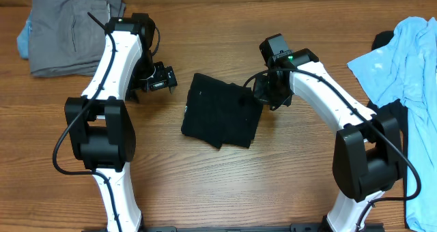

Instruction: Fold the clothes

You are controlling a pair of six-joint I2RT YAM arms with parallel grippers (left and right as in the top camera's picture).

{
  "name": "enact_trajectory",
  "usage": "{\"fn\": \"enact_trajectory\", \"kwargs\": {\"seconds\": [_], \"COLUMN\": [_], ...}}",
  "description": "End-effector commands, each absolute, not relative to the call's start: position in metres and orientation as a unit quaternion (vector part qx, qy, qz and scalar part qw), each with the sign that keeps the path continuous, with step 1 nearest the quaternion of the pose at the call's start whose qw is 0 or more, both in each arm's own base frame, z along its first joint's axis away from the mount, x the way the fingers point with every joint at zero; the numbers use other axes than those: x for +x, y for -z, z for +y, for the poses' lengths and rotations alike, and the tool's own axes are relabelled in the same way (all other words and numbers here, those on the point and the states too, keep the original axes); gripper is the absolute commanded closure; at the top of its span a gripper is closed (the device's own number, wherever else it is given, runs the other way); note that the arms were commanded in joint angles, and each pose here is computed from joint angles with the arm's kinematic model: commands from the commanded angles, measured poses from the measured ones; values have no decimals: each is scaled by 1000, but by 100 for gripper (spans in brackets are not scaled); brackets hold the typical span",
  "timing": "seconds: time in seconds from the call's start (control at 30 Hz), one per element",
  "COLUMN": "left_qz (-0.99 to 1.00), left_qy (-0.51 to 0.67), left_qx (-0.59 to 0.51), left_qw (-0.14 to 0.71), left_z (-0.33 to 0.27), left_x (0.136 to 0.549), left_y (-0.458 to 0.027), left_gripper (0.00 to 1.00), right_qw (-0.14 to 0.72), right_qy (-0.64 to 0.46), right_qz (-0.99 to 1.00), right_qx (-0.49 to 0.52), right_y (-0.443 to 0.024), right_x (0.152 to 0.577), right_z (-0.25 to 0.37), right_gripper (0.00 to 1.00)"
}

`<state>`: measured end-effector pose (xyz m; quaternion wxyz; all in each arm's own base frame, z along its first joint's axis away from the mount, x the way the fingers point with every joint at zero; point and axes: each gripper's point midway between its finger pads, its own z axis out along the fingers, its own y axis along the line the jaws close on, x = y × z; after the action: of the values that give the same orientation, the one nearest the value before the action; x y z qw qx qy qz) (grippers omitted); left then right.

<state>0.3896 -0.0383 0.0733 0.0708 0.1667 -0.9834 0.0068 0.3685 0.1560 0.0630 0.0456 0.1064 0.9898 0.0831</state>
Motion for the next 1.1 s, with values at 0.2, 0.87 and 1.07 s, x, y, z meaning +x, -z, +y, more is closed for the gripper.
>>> {"fn": "enact_trajectory", "kwargs": {"seconds": [0.2,0.87,1.07], "left_qz": [-985,-985,-985], "left_qy": [-5,-6,-6], "left_qx": [156,156,156], "left_qw": [74,70,70], "left_z": [-41,-41,-41], "left_x": [387,389,389], "left_y": [-72,-72,-72], "left_gripper": [0,0,0], "right_qw": [29,1,-15], "right_qy": [-60,-201,-203], "right_qz": [988,979,979], "right_qx": [137,-25,-22], "right_y": [-66,-66,-46], "right_x": [360,310,297], "right_z": [146,209,206], "right_gripper": [25,44,43]}}
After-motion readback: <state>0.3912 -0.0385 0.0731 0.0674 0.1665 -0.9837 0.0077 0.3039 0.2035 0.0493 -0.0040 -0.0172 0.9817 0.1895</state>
